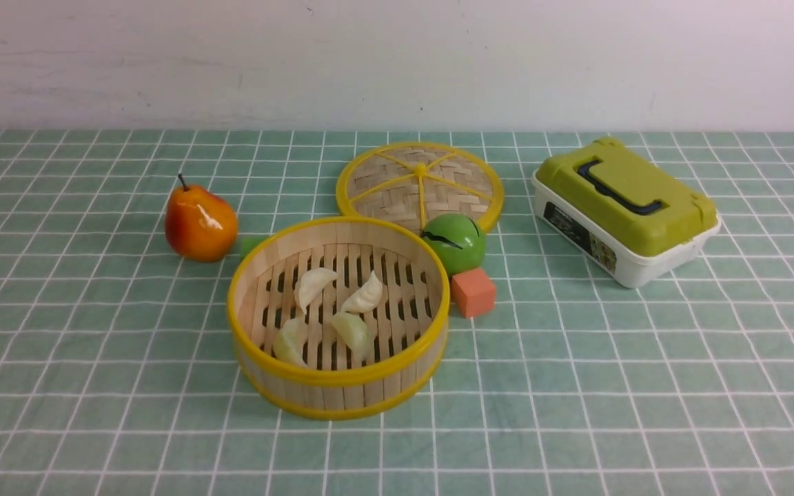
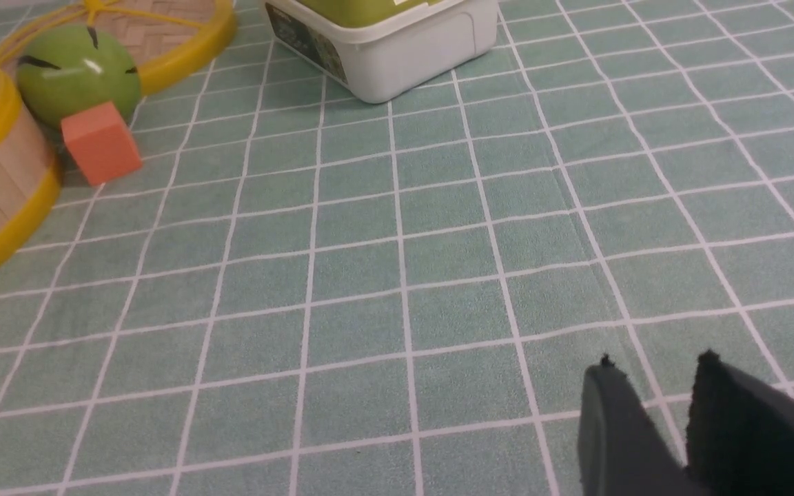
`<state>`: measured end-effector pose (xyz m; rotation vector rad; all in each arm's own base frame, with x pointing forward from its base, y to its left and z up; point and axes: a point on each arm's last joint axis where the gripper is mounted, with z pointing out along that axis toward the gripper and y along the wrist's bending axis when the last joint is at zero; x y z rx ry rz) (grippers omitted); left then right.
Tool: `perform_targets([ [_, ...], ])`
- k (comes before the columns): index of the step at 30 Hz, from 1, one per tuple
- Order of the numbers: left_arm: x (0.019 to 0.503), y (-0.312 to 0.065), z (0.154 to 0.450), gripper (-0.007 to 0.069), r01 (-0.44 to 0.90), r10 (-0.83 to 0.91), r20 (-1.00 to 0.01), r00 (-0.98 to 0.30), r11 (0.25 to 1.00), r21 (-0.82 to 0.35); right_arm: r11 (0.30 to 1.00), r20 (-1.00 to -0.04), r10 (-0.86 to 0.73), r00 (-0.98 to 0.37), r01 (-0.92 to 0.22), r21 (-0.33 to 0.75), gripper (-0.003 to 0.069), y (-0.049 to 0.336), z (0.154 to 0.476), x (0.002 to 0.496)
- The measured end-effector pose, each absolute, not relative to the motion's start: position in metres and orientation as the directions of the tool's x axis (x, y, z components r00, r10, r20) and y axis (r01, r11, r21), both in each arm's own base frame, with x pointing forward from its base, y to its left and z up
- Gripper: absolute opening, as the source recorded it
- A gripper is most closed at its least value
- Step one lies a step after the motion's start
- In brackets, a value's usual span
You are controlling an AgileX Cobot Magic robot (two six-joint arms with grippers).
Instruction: Put the dumplings into the steamer on the table with the blue tablecloth.
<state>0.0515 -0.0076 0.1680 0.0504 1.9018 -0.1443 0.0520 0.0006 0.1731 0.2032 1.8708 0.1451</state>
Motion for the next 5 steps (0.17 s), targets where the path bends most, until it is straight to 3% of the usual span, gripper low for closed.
perform_targets([
  [5,0.0515,-0.0076,0.168,-0.0004,0.106,-0.036,-0.943,-0.33,0.991,-0.075,0.977,-0.931,0.213,-0.296,0.067,0.202,0.0185,0.0006,0.1731,0.052],
])
